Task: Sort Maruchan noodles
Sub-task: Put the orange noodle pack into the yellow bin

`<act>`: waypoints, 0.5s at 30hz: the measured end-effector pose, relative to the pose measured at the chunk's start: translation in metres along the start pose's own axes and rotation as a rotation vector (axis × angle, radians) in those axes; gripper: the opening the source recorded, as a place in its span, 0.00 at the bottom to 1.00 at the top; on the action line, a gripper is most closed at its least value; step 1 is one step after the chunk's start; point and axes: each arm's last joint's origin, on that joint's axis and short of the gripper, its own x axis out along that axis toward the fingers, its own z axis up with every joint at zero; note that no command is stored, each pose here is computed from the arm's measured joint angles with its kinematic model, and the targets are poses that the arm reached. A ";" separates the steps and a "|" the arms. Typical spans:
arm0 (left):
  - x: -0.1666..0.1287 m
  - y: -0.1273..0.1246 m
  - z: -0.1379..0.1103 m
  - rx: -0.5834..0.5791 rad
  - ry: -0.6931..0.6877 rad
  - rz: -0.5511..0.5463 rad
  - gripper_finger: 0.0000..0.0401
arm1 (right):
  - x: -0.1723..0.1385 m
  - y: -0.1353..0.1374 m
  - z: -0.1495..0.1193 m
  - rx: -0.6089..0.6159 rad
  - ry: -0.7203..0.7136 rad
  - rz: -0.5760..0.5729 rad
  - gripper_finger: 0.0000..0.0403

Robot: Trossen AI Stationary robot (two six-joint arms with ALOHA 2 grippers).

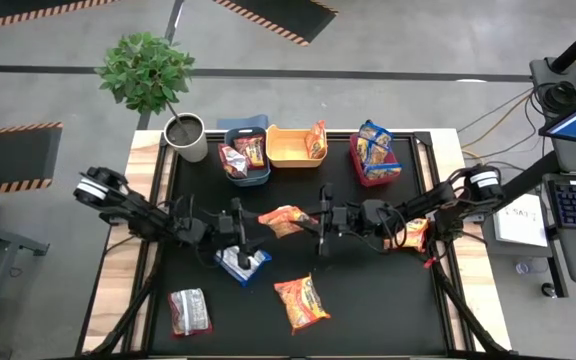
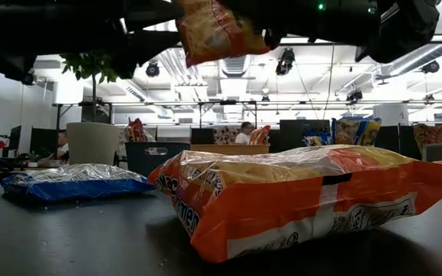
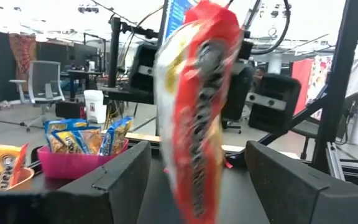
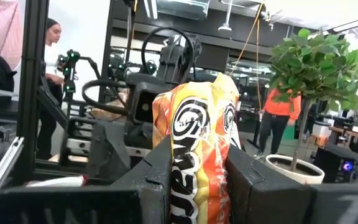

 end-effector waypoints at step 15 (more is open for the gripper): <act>0.020 -0.009 -0.010 0.024 -0.044 0.039 0.58 | 0.005 0.003 -0.008 -0.002 0.017 0.010 0.19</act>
